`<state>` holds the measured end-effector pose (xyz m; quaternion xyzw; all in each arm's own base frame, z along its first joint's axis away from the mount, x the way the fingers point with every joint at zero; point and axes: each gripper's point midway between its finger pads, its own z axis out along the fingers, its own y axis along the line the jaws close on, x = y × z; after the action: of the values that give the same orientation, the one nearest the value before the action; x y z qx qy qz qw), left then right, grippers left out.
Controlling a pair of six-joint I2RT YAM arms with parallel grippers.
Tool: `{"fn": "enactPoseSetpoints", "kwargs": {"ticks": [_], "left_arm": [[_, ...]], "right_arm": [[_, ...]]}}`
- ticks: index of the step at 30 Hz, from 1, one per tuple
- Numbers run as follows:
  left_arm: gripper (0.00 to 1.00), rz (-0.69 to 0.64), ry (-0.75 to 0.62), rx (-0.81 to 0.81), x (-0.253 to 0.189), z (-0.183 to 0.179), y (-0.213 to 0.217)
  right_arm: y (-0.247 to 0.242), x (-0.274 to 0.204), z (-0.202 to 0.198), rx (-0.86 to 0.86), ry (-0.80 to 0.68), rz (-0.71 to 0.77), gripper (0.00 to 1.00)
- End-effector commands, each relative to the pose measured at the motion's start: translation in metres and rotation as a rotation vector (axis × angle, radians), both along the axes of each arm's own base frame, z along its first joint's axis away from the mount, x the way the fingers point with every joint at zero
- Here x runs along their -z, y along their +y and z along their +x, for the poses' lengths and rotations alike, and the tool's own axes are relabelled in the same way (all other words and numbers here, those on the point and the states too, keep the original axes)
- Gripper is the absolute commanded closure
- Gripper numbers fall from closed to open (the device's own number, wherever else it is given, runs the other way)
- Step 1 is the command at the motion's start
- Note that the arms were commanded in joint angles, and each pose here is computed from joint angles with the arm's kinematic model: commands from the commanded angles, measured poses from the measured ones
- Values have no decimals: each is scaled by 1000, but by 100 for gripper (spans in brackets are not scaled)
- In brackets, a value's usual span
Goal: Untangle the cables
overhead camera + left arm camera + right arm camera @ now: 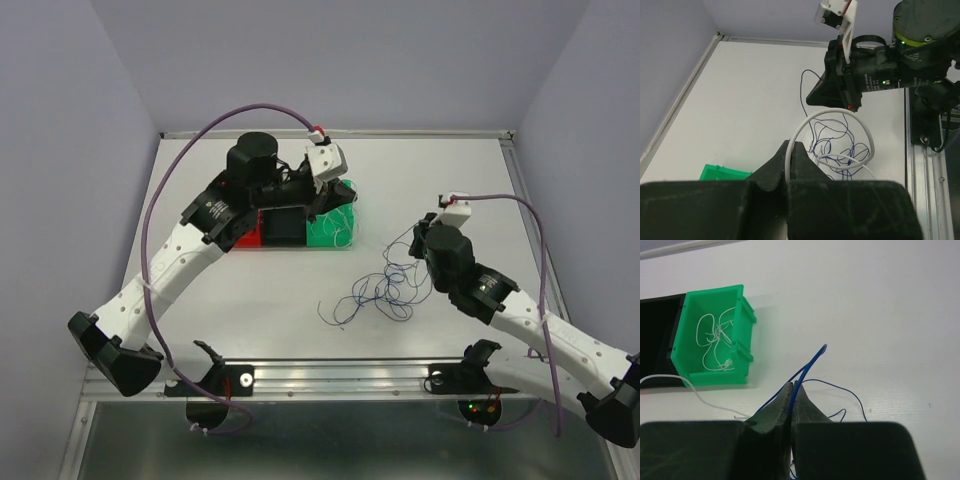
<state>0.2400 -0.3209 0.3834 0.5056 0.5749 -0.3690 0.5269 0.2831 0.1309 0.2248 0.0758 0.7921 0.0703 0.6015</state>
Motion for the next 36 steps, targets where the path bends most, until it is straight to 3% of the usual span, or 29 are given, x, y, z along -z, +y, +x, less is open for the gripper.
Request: {"fn": "enactPoseSetpoints", "kwargs": {"ticks": [1, 2, 5, 7, 9, 11, 15, 18, 22, 27, 30, 36], "left_arm": [[100, -60, -93, -50, -40, -6, 9], [100, -64, -63, -95, -34, 0, 6], [100, -76, -72, -213, -26, 29, 5], [100, -89, -96, -317, -26, 50, 10], [100, -90, -103, -425, -21, 71, 16], [100, -97, -95, -642, -16, 100, 40], [100, -231, -93, -1015, -34, 144, 106], [100, -375, -35, -1166, -47, 165, 164], [100, -535, 1, -1264, -59, 177, 232], [100, -641, -14, -1330, -71, 173, 275], [100, -658, -29, -1325, -75, 171, 282], [100, -604, -41, -970, -87, 145, 223]], "right_arm": [[21, -52, 9, -82, -124, 96, 99], [51, -56, 2, -261, -137, 122, 99], [82, -77, -19, -478, -199, 196, 99], [80, -82, -22, -481, -222, 220, 99], [53, -85, -18, -345, -251, 240, 99], [17, -81, -12, -154, -265, 228, 99], [-63, -81, -28, 213, -316, 319, 99], [-111, -76, -50, 399, -371, 387, 100], [-145, -76, -76, 483, -433, 464, 99], [-177, -70, -99, 574, -463, 506, 99], [-177, -72, -103, 531, -469, 518, 99], [-96, -85, -71, 171, -333, 364, 99]]}}
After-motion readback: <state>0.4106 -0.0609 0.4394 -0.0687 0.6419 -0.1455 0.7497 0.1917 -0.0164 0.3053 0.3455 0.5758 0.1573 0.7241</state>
